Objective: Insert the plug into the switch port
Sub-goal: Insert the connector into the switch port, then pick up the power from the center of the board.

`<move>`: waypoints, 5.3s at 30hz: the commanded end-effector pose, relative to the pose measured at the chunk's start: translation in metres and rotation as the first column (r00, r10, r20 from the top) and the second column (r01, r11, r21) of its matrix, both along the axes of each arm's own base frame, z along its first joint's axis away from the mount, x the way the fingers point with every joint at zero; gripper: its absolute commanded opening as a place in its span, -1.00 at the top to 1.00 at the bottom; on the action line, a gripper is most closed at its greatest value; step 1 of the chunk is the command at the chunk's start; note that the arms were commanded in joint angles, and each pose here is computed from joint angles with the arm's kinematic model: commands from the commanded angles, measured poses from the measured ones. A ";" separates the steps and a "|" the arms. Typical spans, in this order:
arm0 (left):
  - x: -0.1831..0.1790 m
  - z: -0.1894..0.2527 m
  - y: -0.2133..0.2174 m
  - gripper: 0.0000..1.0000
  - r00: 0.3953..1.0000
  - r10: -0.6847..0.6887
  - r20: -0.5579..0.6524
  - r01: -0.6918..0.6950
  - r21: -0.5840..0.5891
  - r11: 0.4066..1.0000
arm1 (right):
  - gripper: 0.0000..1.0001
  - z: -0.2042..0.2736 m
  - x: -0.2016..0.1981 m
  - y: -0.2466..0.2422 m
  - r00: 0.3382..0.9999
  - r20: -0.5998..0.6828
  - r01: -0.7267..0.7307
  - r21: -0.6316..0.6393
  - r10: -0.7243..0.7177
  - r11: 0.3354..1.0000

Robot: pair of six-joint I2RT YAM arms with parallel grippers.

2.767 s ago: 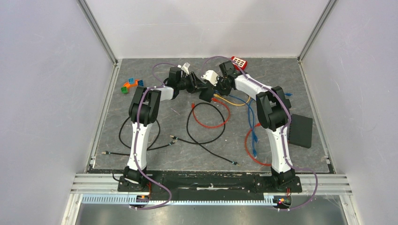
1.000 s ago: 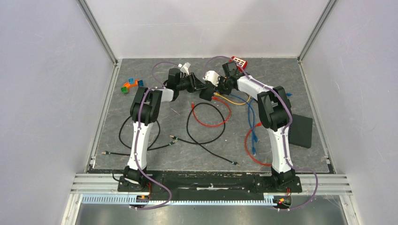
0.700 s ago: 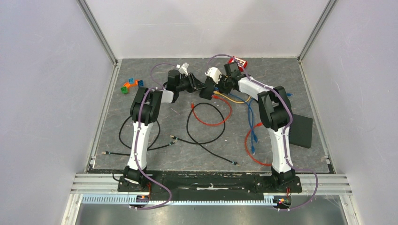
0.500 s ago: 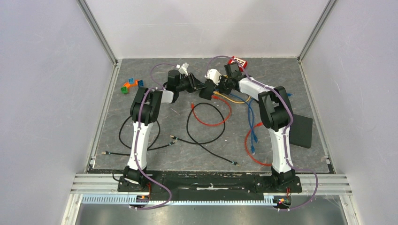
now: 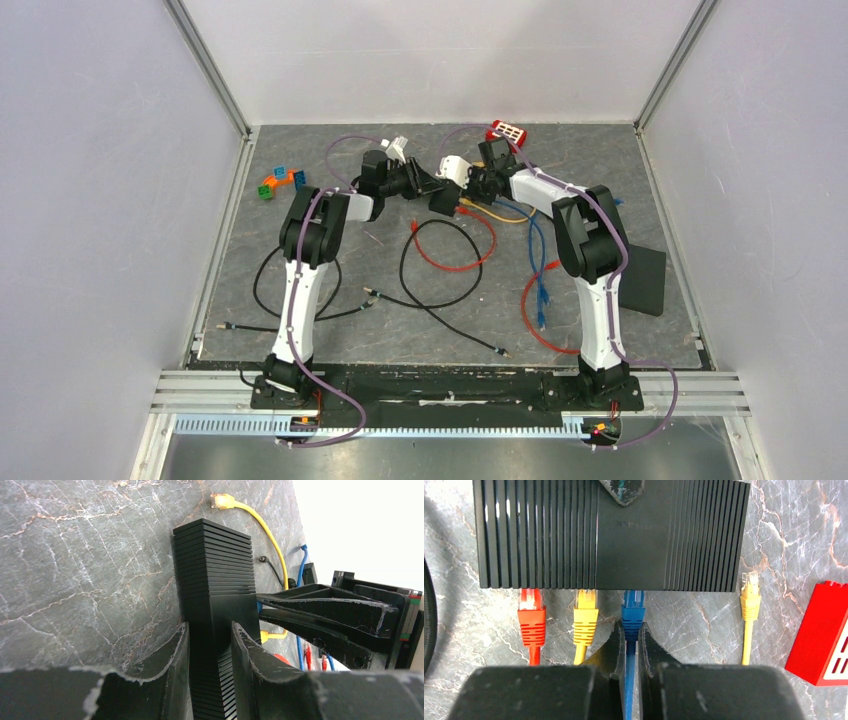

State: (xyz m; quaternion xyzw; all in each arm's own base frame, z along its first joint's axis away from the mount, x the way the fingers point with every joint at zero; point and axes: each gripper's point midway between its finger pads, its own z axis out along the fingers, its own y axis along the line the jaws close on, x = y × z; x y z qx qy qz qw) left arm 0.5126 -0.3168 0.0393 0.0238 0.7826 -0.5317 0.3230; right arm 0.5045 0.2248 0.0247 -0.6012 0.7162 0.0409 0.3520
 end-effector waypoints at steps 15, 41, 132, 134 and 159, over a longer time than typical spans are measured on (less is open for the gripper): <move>-0.109 0.080 -0.080 0.17 0.883 -0.462 0.079 0.466 -0.048 0.883 | 1.00 0.083 -0.029 0.137 0.971 0.193 -0.216 0.463 0.140 0.860; -0.009 0.149 0.116 -0.14 0.967 0.161 0.199 -0.199 0.191 0.961 | 1.00 0.099 0.020 0.101 0.891 -0.187 0.441 0.574 -0.414 0.690; -0.194 0.040 0.285 -0.10 0.637 0.771 -0.004 -0.494 0.766 0.411 | 0.12 0.164 -0.185 -0.061 0.699 -0.299 0.618 0.709 -0.649 0.340; -0.199 0.027 0.284 -0.08 0.631 0.775 -0.033 -0.469 0.780 0.415 | 0.11 0.160 -0.190 -0.063 0.701 -0.296 0.619 0.703 -0.649 0.349; -0.226 0.090 0.190 0.00 0.942 0.326 0.077 -0.282 0.708 0.648 | 0.07 0.119 -0.191 -0.123 0.526 -0.241 0.744 0.595 -0.816 0.303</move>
